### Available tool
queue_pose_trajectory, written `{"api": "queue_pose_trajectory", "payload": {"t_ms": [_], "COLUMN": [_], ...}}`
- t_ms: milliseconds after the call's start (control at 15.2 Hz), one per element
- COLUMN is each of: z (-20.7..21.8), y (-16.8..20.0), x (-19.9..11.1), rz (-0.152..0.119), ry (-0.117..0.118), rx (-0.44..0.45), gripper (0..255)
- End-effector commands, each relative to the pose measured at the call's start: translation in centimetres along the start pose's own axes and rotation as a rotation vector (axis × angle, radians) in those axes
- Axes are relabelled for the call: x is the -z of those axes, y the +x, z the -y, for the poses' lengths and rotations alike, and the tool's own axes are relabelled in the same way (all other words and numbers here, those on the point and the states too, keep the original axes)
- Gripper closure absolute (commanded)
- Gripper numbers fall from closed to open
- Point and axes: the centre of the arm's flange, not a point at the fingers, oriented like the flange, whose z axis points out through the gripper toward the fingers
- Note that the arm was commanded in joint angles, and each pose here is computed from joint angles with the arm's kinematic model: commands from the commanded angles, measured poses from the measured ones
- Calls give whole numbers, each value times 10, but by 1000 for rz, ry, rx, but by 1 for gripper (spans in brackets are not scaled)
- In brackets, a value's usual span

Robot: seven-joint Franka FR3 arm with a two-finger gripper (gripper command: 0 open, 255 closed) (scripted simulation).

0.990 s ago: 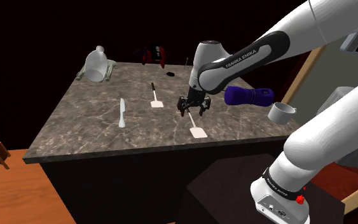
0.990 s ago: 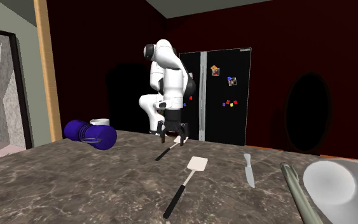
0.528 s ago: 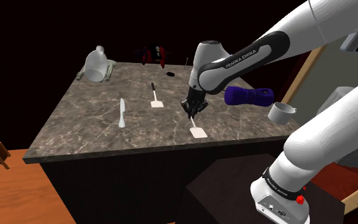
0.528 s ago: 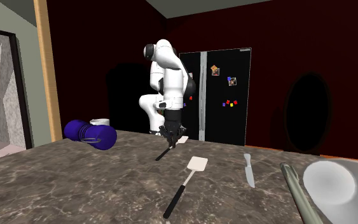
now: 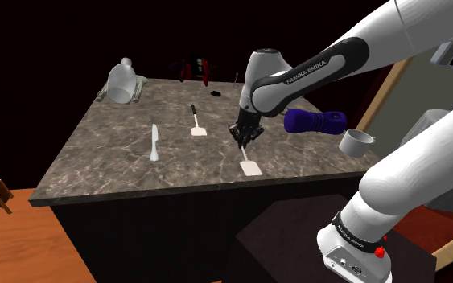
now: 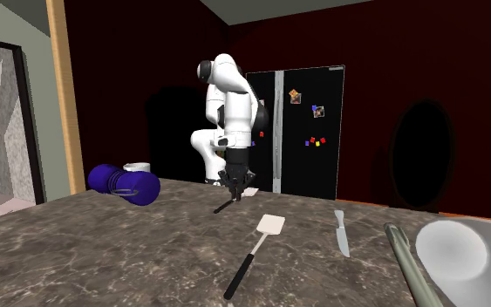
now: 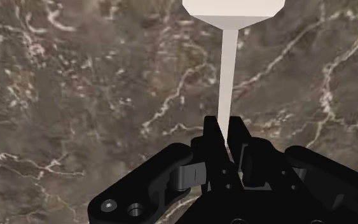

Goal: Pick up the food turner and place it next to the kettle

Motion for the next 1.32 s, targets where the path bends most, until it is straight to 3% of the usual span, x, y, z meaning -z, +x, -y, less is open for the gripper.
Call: {"api": "queue_pose_trajectory", "payload": {"t_ms": [0, 1254], "z": [0, 0], "y": [1, 7], "x": [9, 110], "rz": [0, 0], "ry": [0, 0], "rx": [0, 0], "gripper": [255, 255]}}
